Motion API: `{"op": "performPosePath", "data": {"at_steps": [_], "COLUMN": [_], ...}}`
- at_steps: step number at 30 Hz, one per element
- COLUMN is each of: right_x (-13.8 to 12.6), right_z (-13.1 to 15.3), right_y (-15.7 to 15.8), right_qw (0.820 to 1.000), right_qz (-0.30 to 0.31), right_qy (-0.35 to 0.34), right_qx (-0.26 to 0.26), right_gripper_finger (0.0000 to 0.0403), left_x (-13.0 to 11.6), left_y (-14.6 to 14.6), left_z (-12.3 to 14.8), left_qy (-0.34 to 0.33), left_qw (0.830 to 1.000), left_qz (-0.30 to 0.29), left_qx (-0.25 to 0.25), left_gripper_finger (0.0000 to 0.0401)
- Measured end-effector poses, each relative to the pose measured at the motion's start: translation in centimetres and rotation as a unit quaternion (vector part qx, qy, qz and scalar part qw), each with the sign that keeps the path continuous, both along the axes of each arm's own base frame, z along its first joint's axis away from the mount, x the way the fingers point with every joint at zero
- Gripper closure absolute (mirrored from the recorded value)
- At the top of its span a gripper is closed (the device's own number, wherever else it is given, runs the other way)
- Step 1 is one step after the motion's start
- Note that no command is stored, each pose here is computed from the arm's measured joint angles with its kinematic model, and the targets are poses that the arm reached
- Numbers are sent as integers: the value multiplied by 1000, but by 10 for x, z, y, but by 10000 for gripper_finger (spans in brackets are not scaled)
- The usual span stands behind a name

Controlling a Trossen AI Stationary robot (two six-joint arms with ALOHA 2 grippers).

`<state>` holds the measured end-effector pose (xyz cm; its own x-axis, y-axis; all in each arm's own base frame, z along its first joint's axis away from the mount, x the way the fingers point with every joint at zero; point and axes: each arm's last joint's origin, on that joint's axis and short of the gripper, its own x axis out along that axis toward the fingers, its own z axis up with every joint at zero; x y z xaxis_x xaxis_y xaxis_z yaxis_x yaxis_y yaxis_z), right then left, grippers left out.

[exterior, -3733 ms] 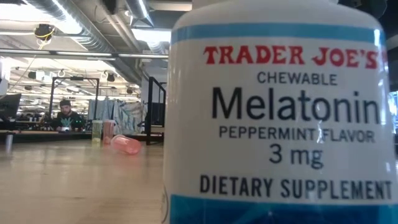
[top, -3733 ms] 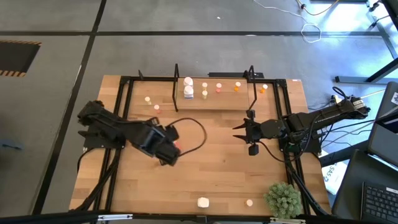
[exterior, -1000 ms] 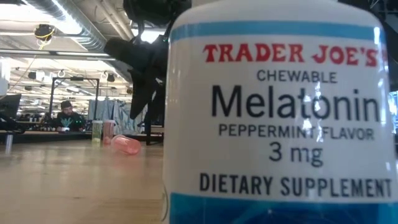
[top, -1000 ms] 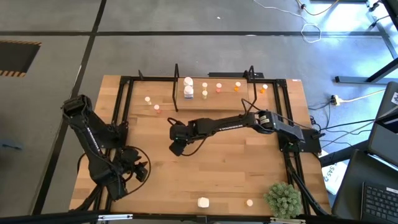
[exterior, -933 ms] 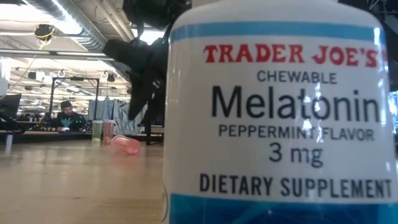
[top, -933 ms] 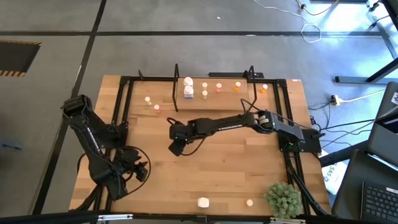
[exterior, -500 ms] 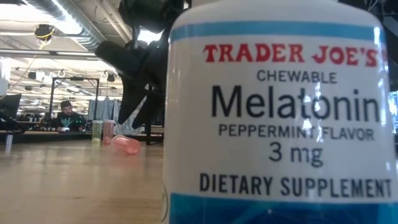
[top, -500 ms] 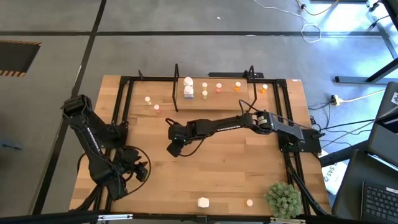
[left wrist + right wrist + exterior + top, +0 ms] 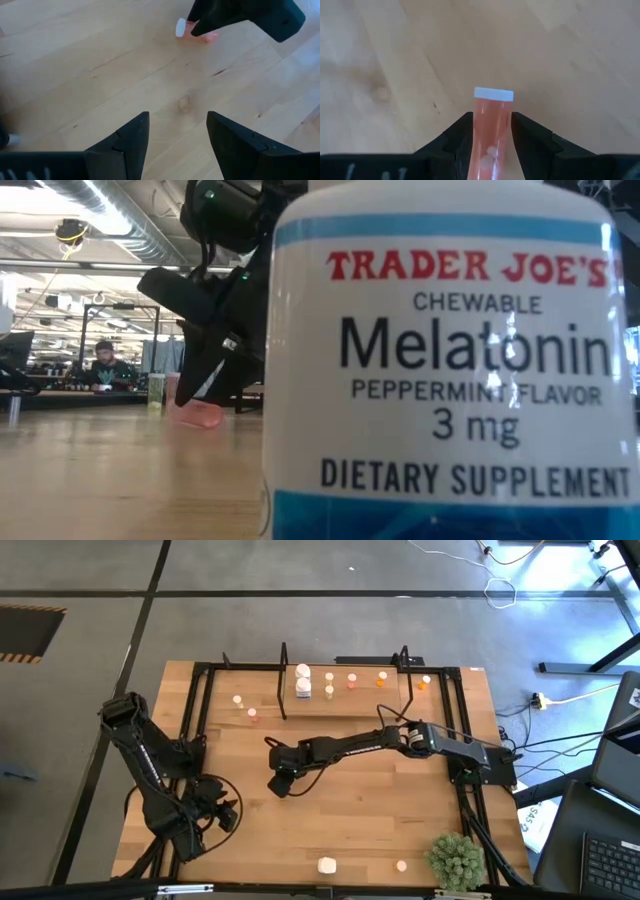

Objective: Pick and place medicine bottles onto shelf by color
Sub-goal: Put the bottom red pill bottle on the shelf aligned with the other red pill bottle

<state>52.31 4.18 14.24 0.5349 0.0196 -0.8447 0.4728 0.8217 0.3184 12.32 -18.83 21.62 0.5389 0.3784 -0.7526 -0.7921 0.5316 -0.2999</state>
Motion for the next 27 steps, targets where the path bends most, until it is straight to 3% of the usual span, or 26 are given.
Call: {"op": "performPosePath", "data": {"at_steps": [27], "right_x": [6], "right_z": [-17], "right_y": [-3], "right_qw": [999], "right_qz": [32], "right_qy": [-8], "right_qx": [-43], "right_gripper_finger": [268], "left_x": [0], "left_y": [0], "left_z": [0], "left_qy": [2], "left_qw": [1000], "left_qz": [-3], "left_qx": [2], "left_gripper_finger": [208]}}
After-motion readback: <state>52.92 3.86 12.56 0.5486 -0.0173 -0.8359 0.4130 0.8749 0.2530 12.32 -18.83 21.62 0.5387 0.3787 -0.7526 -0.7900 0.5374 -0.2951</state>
